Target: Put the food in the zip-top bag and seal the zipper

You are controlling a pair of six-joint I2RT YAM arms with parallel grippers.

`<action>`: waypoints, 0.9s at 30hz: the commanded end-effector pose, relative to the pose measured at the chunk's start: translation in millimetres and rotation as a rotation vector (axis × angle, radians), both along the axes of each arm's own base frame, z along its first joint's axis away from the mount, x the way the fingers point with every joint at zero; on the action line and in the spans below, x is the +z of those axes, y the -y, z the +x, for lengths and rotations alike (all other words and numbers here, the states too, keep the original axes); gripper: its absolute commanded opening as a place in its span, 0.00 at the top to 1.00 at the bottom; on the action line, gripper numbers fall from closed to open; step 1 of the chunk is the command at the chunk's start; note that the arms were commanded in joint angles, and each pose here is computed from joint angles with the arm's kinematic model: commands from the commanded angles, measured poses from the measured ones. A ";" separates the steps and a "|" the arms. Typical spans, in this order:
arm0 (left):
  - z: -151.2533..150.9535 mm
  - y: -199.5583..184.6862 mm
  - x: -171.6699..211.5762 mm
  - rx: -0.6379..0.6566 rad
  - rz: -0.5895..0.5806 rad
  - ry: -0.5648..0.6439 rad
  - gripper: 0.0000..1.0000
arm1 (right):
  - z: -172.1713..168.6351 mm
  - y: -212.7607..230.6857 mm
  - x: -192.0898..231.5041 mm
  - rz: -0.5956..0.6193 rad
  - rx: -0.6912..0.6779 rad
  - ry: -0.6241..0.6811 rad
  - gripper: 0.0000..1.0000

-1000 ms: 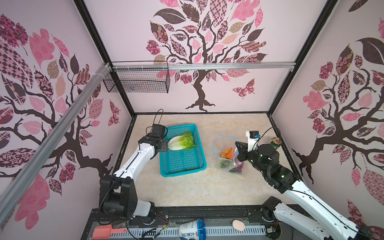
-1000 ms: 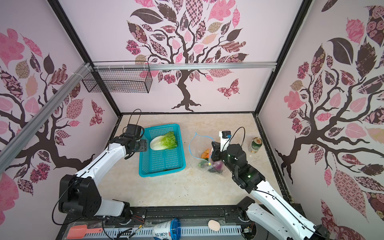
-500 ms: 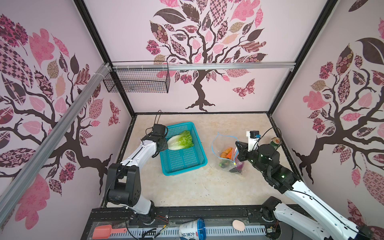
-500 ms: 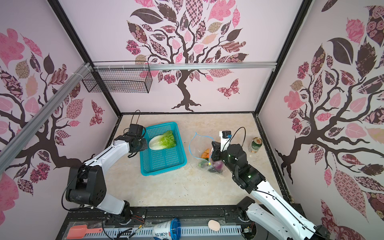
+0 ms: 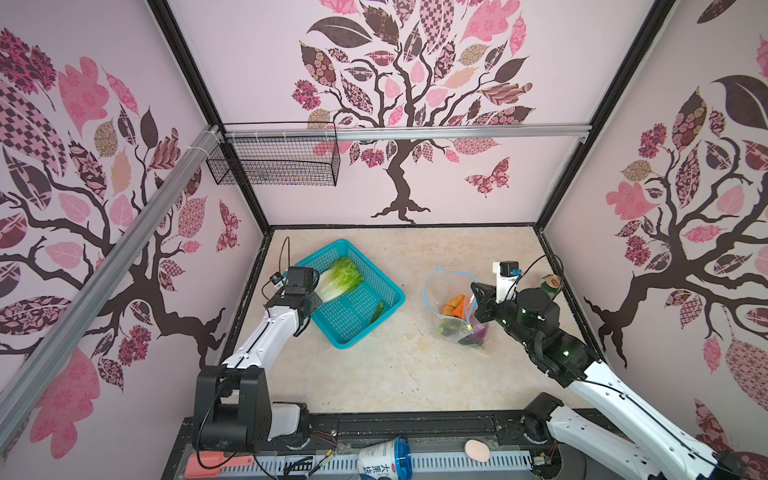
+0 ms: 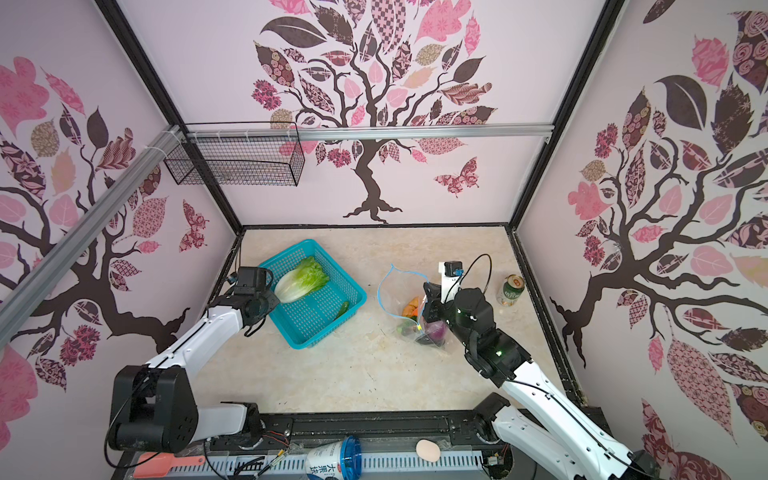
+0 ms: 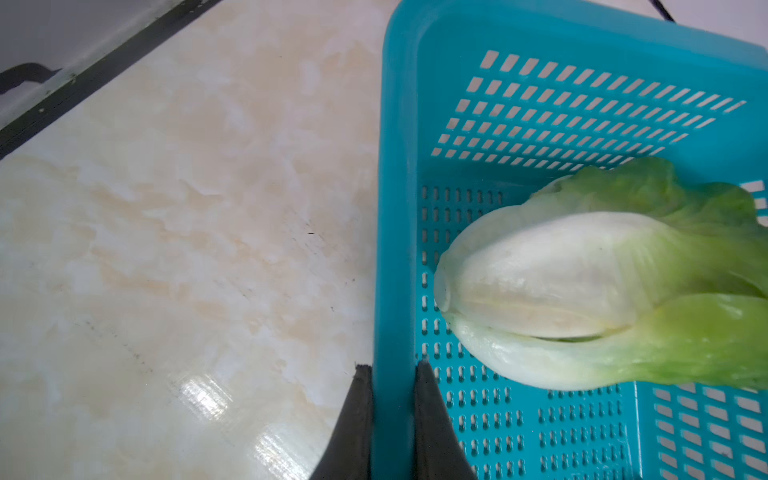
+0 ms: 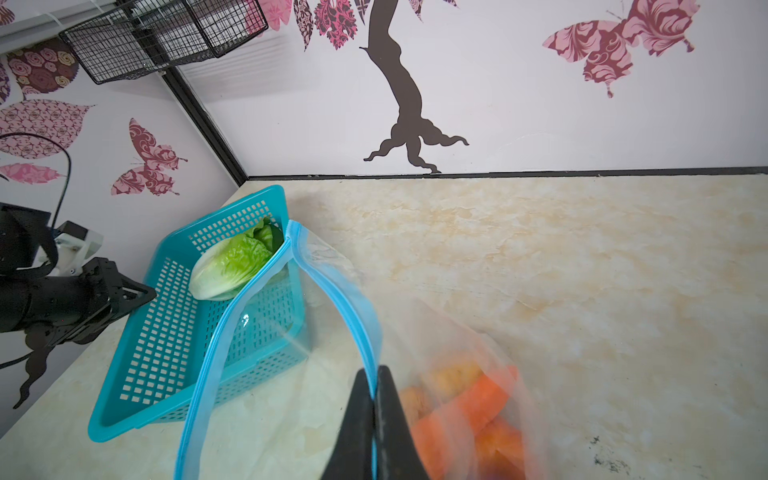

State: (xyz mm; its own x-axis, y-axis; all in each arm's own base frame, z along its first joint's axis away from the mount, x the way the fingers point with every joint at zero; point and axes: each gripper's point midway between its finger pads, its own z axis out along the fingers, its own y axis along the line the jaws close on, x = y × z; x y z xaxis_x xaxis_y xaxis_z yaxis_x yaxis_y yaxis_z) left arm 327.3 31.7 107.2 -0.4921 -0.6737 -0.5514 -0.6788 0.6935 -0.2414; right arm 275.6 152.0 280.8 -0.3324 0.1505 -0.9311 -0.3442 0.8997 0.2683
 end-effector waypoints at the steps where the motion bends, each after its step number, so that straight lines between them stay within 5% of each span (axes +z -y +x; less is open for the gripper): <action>1: -14.2 -6.2 -10.6 0.145 -0.078 0.038 0.79 | -0.3 3.1 4.0 0.004 -0.008 0.020 1.00; 5: -19.3 -2.1 3.4 0.107 -0.088 0.056 0.30 | 0.1 2.9 3.8 0.003 -0.009 0.018 1.00; 8: -24.4 -3.5 24.5 0.043 -0.036 0.075 0.18 | 0.4 3.2 3.6 0.002 -0.011 0.018 1.00; 13: -28.5 5.6 66.1 -0.132 0.040 0.140 0.20 | 0.9 2.2 2.9 0.002 -0.007 0.016 1.00; 18: -20.6 55.3 98.4 -0.422 0.062 0.227 0.24 | 0.4 1.6 2.5 0.005 -0.004 0.014 1.00; 27: 6.8 150.8 95.9 -0.849 -0.104 0.233 0.28 | -0.1 2.0 0.4 -0.002 -0.004 0.007 1.00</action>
